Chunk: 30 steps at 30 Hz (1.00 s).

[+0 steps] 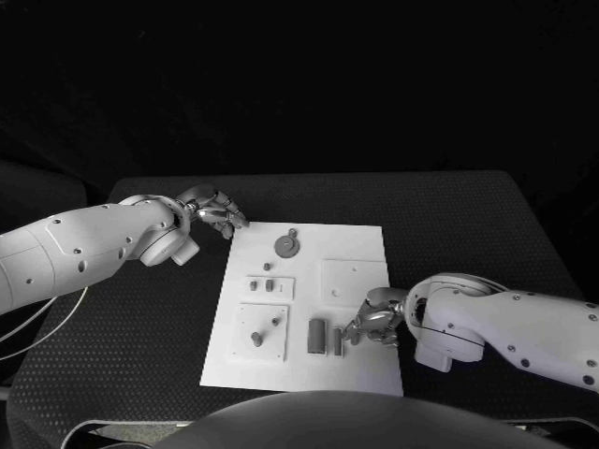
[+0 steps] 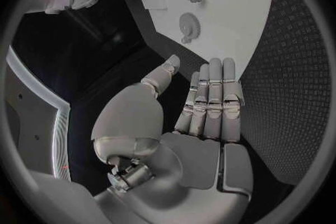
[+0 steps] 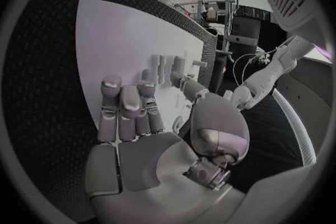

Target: Assemble the parts on the task board

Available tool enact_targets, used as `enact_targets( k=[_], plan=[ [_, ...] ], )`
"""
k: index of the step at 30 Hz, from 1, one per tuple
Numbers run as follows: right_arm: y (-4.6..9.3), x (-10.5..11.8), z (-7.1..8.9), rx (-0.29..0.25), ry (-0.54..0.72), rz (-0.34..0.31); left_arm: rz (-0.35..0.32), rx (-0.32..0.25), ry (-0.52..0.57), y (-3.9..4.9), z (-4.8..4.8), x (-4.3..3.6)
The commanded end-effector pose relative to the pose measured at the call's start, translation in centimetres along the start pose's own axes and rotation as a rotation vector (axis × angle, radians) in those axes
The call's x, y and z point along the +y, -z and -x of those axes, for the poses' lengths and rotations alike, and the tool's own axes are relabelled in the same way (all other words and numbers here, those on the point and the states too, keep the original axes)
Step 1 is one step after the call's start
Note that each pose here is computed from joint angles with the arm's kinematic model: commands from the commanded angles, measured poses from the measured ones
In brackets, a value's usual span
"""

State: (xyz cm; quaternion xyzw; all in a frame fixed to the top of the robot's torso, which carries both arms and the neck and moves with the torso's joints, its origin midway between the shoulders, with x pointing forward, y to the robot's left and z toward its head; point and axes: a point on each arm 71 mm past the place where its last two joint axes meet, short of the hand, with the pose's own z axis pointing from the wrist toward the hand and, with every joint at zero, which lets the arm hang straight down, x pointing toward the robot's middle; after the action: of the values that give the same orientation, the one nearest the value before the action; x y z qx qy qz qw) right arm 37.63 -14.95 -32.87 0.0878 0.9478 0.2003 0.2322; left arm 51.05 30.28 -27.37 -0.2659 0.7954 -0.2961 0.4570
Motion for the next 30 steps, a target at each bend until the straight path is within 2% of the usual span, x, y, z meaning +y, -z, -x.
enact_targets(
  k=[1,3,10,15,19,20,22,27,30],
  plan=[
    [0.5,0.8,1.0,-0.060,0.015,0.109,-0.031,-0.019,0.008,-0.04,0.10,-0.34],
    [0.8,1.1,1.8,-0.098,0.007,0.165,-0.039,-0.029,0.015,-0.09,0.15,-0.43],
    [1.8,1.3,6.3,-0.287,-0.065,0.316,-0.072,-0.081,0.055,-0.17,0.51,-0.70],
    [2.1,0.9,9.0,-0.395,-0.131,0.387,-0.089,-0.111,0.079,-0.18,0.90,-0.78],
    [2.1,0.2,11.7,-0.482,-0.221,0.468,-0.098,-0.134,0.122,-0.36,1.38,-0.91],
    [2.2,-0.3,13.2,-0.534,-0.257,0.499,-0.108,-0.143,0.144,-0.43,1.66,-1.10],
    [2.2,-0.6,14.2,-0.564,-0.286,0.515,-0.115,-0.150,0.161,-0.53,1.89,-1.31],
    [2.0,-2.1,18.1,-0.678,-0.383,0.564,-0.162,-0.188,0.228,-1.06,2.97,-2.44],
    [1.6,-3.2,20.1,-0.739,-0.450,0.569,-0.177,-0.219,0.306,-1.64,3.47,-2.99]
  ],
)
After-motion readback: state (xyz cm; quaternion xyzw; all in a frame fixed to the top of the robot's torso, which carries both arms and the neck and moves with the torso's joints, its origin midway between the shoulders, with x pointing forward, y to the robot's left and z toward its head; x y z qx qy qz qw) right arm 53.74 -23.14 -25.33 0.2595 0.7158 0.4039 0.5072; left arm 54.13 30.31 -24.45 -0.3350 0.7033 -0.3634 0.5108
